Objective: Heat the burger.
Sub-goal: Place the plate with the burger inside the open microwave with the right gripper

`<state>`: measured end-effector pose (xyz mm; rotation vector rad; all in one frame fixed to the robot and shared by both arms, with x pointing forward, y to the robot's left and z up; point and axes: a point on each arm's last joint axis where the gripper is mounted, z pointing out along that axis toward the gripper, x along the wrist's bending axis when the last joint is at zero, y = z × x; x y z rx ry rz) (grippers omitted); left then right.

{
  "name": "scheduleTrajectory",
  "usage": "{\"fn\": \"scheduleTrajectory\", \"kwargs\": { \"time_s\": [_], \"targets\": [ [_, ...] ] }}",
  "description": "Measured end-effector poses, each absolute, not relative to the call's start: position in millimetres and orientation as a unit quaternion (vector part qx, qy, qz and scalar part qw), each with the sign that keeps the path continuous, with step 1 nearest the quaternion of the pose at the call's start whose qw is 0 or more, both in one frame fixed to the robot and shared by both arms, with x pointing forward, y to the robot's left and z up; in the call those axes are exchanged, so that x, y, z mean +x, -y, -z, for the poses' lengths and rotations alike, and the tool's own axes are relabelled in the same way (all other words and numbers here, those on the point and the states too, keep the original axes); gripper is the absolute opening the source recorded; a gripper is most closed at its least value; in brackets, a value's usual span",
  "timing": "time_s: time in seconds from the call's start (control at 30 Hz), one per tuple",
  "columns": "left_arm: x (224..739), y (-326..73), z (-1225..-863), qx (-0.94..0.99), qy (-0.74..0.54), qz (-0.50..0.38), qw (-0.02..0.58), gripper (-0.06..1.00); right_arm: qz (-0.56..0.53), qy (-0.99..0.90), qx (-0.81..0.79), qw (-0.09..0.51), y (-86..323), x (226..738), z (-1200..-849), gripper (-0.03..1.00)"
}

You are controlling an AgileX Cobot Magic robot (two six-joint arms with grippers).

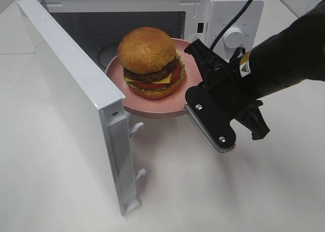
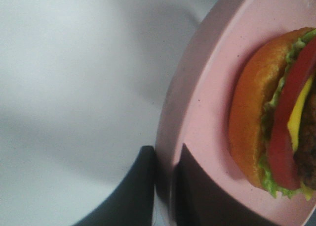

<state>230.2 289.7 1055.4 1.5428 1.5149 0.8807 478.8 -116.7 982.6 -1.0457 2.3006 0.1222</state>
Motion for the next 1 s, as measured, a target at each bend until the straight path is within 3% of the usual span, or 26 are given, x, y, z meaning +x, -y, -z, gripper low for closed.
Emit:
{"fn": "scheduleTrajectory", "kwargs": {
  "time_s": [1.0],
  "targets": [
    [230.2, -289.7, -1055.4, 0.608, -0.597, -0.347, 0.393, 1.0, -0.082, -0.869, -0.39, 0.293, 71.2, 527.4, -967.8, 0.11]
  ]
}}
